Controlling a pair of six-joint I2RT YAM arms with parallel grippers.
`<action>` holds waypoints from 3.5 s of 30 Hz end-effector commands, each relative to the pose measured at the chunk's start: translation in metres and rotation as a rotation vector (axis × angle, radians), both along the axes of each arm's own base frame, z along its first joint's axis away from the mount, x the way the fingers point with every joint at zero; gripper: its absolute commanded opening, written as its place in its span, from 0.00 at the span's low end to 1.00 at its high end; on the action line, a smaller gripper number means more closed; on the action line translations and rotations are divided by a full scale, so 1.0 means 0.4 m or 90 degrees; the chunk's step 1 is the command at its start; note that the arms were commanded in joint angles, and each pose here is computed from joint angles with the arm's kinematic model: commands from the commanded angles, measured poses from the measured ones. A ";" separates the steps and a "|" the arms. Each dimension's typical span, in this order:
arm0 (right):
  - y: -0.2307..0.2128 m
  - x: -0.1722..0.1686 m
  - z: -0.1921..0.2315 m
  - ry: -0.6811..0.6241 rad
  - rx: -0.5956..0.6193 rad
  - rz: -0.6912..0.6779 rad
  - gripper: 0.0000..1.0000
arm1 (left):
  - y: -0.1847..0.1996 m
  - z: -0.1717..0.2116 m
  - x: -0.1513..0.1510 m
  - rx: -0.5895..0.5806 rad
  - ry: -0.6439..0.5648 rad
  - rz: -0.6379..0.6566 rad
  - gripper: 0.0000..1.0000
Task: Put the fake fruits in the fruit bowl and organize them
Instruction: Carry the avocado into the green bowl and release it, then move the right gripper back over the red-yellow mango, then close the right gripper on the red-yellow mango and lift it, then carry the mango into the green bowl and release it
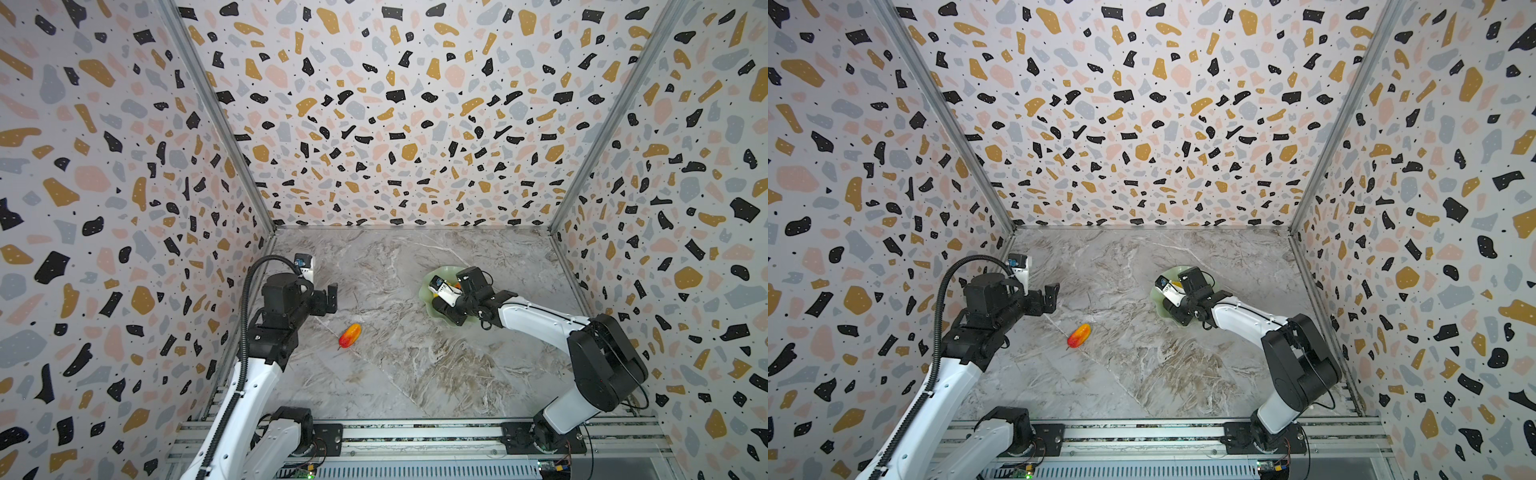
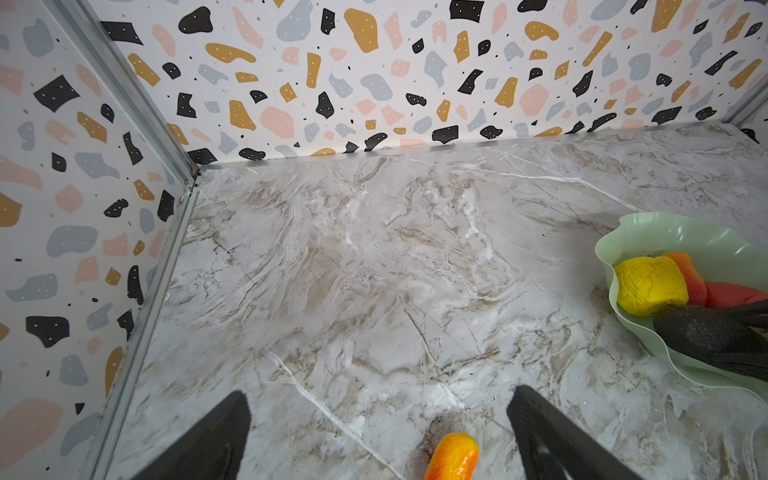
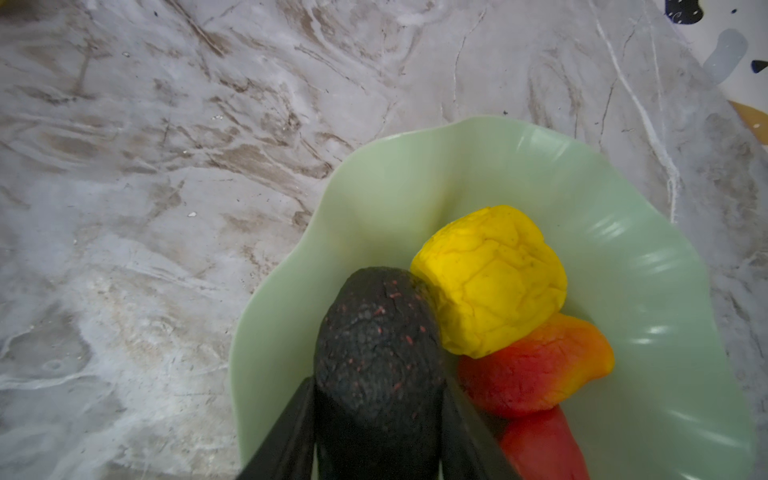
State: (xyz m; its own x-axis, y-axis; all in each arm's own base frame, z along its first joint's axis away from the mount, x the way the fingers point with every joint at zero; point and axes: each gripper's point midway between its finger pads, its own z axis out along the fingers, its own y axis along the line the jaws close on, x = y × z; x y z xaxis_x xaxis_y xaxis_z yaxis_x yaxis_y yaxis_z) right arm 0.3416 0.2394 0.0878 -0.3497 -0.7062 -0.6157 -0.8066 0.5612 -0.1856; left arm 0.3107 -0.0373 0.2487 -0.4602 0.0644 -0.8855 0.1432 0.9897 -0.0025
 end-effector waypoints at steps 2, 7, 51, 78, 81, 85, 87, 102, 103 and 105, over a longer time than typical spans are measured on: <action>0.009 0.057 0.036 -0.043 -0.003 -0.018 0.29 | 0.003 0.011 0.009 -0.001 -0.019 0.003 1.00; 0.011 0.080 0.031 -0.052 -0.015 -0.023 0.33 | 0.003 0.012 0.009 -0.002 -0.019 0.003 1.00; 0.627 -0.256 0.034 -0.084 -0.001 0.668 0.99 | 0.007 0.028 -0.001 -0.002 -0.036 0.007 1.00; 0.716 -0.286 -0.095 0.041 -0.007 0.668 0.48 | 0.010 0.036 -0.007 -0.001 -0.045 0.011 0.99; 0.704 -0.286 -0.080 0.042 -0.013 0.663 0.37 | 0.010 0.037 -0.007 -0.001 -0.046 0.011 1.00; 0.673 -0.292 -0.009 0.050 0.035 0.658 0.33 | 0.010 0.036 -0.007 0.000 -0.045 0.010 1.00; 0.646 -0.289 0.052 0.047 0.088 0.645 0.32 | 0.010 0.036 -0.006 -0.001 -0.045 0.011 1.00; 0.252 -0.060 0.278 -0.068 0.287 0.210 0.22 | 0.006 0.030 0.000 -0.003 -0.038 0.006 1.00; 0.230 -0.041 0.268 -0.071 0.278 0.179 0.22 | 0.005 0.028 0.001 -0.003 -0.035 0.005 0.99; 0.189 -0.003 0.252 -0.082 0.256 0.120 0.22 | 0.004 0.028 0.002 -0.003 -0.035 0.005 1.00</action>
